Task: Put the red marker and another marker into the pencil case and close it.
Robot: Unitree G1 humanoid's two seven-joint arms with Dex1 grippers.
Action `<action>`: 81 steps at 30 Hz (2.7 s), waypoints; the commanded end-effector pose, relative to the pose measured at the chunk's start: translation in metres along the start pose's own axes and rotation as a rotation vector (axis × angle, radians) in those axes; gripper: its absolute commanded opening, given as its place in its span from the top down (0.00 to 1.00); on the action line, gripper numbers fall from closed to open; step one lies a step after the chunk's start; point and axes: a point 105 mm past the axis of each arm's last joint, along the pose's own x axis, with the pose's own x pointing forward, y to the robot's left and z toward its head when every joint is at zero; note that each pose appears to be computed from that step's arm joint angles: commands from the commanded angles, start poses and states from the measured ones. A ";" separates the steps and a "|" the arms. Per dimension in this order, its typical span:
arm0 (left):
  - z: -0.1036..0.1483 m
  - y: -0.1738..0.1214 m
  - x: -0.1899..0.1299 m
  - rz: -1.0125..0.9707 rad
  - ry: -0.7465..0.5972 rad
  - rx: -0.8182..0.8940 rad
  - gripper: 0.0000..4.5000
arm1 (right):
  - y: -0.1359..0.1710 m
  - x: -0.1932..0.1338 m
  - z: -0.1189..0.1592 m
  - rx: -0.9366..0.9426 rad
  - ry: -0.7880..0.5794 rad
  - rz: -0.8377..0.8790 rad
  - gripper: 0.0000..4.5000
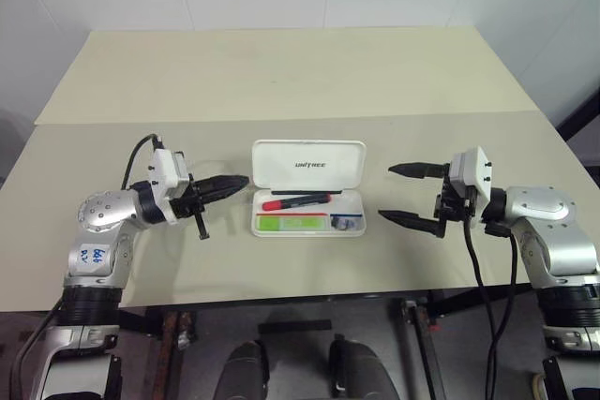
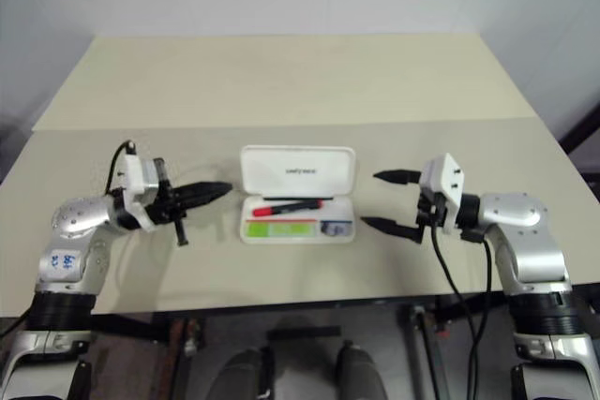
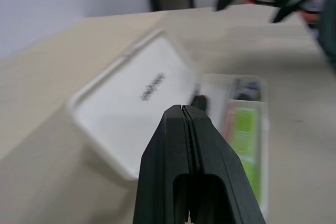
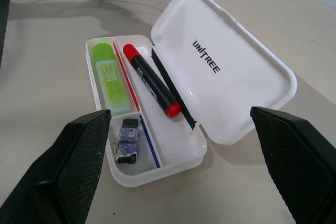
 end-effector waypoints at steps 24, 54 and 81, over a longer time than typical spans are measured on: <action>0.001 0.025 0.070 0.067 -0.159 -0.008 0.99 | 0.009 0.007 0.015 -0.038 -0.054 -0.047 0.00; -0.011 -0.050 0.076 -0.601 0.060 0.203 0.99 | 0.021 -0.008 0.019 0.053 -0.023 -0.051 0.00; -0.003 -0.044 0.076 -0.435 0.047 0.013 0.99 | 0.037 0.009 0.015 0.100 -0.079 -0.087 0.00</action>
